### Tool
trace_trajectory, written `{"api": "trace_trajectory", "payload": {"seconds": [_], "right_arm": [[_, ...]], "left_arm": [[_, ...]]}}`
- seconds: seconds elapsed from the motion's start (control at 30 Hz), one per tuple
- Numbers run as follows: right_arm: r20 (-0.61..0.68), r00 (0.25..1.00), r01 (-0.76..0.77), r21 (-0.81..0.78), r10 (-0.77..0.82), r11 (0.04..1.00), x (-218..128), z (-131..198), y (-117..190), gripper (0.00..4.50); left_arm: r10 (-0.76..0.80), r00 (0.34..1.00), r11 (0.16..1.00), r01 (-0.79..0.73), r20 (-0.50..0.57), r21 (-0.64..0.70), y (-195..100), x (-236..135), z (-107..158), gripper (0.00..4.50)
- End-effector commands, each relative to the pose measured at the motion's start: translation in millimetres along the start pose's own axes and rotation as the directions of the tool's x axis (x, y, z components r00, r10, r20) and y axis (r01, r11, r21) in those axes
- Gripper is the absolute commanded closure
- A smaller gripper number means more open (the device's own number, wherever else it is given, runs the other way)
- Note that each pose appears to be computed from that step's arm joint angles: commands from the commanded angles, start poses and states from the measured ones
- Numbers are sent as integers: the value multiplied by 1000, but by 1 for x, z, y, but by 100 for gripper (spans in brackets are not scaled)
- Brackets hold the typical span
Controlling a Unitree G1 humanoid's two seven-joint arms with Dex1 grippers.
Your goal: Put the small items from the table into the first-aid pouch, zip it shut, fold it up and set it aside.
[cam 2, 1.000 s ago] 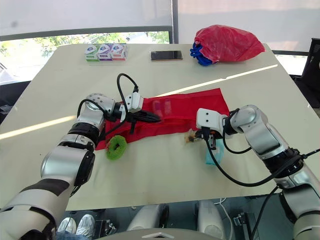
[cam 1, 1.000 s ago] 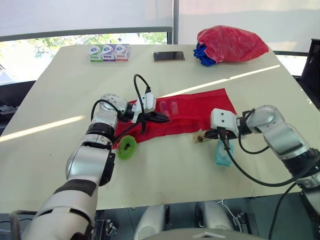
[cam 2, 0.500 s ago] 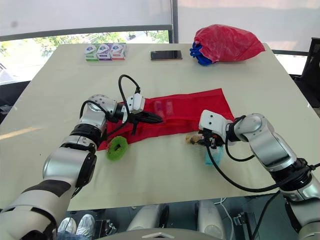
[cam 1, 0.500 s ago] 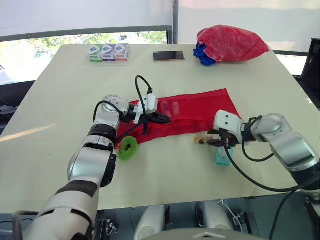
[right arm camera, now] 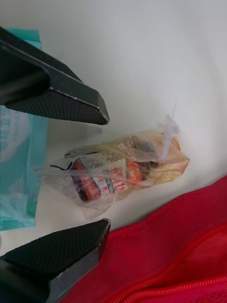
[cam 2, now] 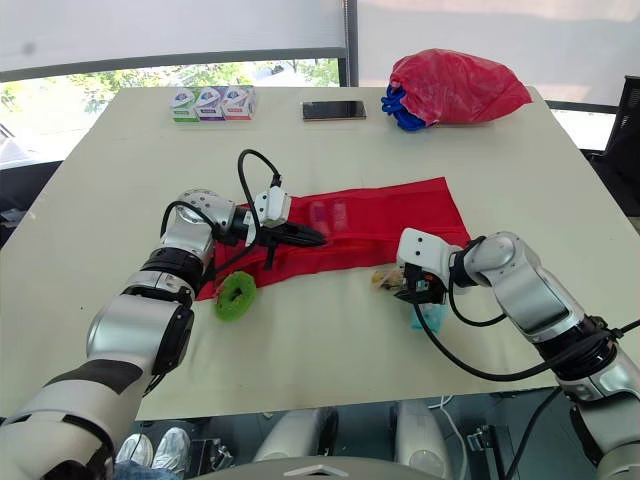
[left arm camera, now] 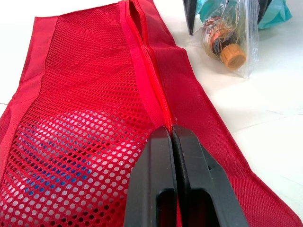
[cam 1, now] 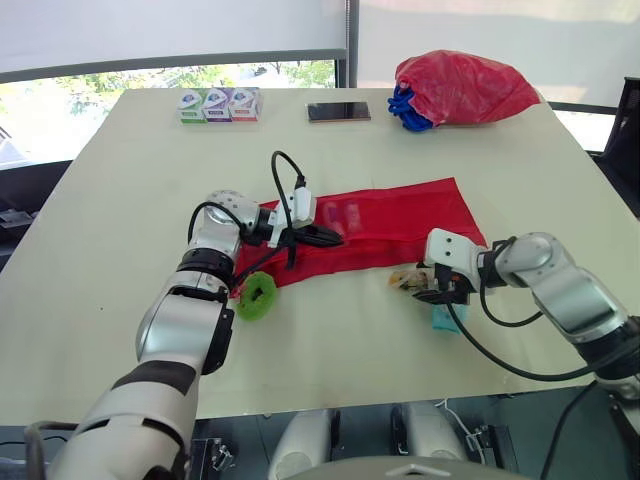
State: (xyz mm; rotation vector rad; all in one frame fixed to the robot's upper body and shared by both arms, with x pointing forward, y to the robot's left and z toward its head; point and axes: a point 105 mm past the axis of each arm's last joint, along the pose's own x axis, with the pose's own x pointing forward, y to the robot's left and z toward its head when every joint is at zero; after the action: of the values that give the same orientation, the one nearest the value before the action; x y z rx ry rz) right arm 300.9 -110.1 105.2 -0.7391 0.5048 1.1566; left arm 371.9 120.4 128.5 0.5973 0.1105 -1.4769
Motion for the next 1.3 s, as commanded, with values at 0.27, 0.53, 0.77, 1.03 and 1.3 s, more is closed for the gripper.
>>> {"api": "trace_trajectory", "payload": {"seconds": [0.27, 0.53, 0.77, 1.03, 1.3], "right_arm": [[61, 994, 93, 34, -95, 995, -11, 17, -4, 390], [60, 970, 217, 205, -233, 955, 2, 23, -11, 390], [37, 947, 292, 310, -318, 905, 19, 32, -23, 390], [65, 910, 309, 553, -409, 774, 23, 38, -36, 390], [87, 924, 216, 683, -371, 698, 31, 58, -28, 390]], "left_arm": [[5, 998, 998, -9, 59, 57, 3, 3, 14, 450], [-8, 997, 998, 3, 82, 58, 1, 7, 17, 450], [-49, 992, 997, 41, 117, 66, -7, 16, 21, 450], [-68, 989, 996, 60, 128, 61, -15, 20, 18, 450], [-81, 987, 995, 73, 136, 63, -17, 24, 19, 450]]}}
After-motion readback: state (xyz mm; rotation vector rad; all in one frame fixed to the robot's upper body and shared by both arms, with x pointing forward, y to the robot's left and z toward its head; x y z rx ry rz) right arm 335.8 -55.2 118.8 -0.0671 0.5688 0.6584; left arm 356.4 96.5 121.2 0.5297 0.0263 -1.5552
